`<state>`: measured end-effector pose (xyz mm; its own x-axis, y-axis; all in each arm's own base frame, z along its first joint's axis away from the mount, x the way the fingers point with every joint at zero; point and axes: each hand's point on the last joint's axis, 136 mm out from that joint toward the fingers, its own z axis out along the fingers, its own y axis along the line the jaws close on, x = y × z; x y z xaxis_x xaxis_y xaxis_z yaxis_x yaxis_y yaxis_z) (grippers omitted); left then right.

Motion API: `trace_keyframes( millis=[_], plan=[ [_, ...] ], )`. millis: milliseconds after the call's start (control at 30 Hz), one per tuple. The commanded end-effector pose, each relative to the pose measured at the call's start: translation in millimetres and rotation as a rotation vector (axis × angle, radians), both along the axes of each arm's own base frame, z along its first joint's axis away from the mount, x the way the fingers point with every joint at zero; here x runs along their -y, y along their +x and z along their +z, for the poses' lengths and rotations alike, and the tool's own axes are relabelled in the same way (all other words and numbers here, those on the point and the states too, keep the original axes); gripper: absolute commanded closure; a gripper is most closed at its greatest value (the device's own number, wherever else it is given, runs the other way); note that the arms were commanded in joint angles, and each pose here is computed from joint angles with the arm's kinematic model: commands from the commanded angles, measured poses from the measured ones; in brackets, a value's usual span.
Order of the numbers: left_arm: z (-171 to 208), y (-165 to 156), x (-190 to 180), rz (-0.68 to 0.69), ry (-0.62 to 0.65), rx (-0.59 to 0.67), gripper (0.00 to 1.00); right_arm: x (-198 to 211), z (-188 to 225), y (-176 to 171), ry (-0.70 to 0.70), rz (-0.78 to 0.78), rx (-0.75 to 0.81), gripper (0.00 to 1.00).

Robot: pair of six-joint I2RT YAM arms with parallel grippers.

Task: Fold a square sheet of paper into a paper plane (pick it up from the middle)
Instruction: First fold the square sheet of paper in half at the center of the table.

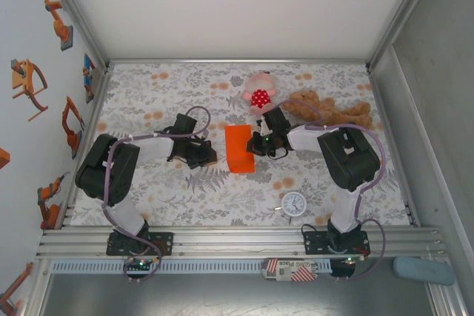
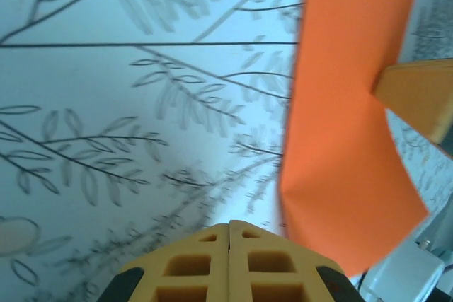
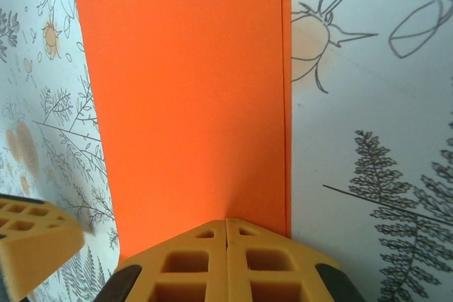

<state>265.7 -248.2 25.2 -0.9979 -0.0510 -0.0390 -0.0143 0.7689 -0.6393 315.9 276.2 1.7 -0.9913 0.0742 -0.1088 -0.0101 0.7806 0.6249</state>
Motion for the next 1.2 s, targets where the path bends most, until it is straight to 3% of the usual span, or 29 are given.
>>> trace_keyframes(
  millis=[0,167,400,700,900,1033,1167],
  plan=[
    [27.7,5.6,22.3,-0.019,-0.043,0.061,0.96,105.2,-112.1,-94.6,-0.501,-0.068,-0.347,1.00],
    [17.6,6.7,62.6,-0.049,-0.077,0.033,0.96,104.7,-112.4,-93.9,-0.500,-0.070,-0.347,1.00],
    [-8.5,-7.8,78.1,-0.107,-0.101,-0.046,0.96,103.9,-110.2,-91.8,-0.497,-0.071,-0.338,1.00],
    [-44.0,-54.3,22.5,-0.130,0.021,-0.124,0.96,105.9,-112.9,-91.8,-0.508,-0.076,-0.339,1.00],
    [-22.1,-59.2,-3.8,-0.116,0.053,-0.074,0.96,106.5,-114.3,-91.8,-0.512,-0.076,-0.338,1.00],
    [13.4,-35.1,13.2,-0.101,-0.038,0.040,0.96,104.9,-114.3,-89.9,-0.506,-0.078,-0.335,1.00],
    [30.4,-12.6,42.0,-0.081,-0.158,0.078,0.96,102.7,-113.0,-87.1,-0.496,-0.087,-0.329,1.00]
  ],
)
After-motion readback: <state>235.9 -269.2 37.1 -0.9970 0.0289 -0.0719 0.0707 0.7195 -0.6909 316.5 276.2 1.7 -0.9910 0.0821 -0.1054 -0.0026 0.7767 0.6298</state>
